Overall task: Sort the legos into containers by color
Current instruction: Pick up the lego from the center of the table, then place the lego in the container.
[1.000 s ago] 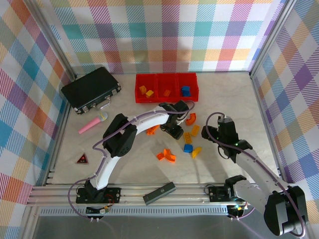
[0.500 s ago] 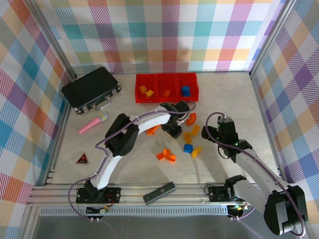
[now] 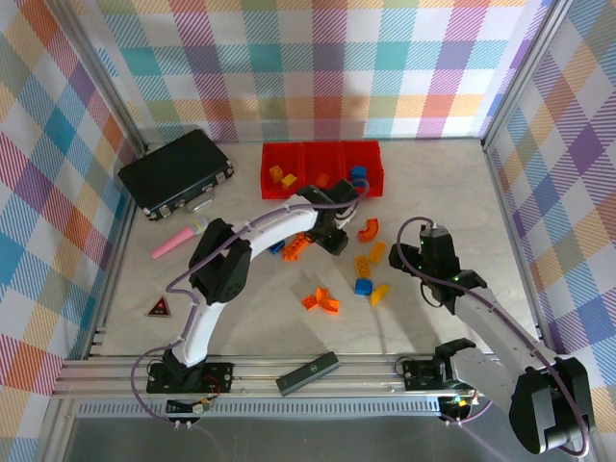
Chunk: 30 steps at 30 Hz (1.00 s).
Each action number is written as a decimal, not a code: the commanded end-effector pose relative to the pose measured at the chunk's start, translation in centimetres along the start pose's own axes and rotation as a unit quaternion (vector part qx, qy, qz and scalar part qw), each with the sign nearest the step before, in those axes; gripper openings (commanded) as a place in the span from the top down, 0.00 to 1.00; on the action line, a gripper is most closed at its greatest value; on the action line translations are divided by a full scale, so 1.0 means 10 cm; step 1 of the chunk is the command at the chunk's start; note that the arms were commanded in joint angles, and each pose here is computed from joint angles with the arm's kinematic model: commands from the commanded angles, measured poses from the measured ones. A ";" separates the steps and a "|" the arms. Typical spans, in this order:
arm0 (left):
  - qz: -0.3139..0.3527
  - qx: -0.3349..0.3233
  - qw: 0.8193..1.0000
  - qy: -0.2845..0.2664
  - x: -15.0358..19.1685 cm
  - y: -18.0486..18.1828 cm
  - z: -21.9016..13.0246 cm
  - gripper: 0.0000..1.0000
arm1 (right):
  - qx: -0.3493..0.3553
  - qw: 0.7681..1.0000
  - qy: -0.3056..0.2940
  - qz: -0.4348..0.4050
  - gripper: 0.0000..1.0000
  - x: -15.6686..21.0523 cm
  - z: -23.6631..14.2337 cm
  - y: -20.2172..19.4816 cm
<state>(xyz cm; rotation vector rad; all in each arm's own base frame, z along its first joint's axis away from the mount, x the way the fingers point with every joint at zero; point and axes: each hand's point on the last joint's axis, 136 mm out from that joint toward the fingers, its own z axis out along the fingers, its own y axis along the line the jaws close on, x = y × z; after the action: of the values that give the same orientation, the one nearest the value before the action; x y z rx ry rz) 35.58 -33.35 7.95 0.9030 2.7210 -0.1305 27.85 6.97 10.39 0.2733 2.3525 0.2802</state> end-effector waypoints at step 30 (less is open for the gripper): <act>-0.263 -0.127 0.942 -0.165 -1.08 2.36 -0.07 0.51 | -0.001 1.000 0.011 0.007 0.21 0.06 0.04 -0.02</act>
<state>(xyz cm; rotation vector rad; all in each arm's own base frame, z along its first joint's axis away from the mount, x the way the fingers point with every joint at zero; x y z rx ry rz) 56.62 -21.28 10.76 0.1284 2.5455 -0.0199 27.82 7.10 10.15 0.2696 2.3630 0.2855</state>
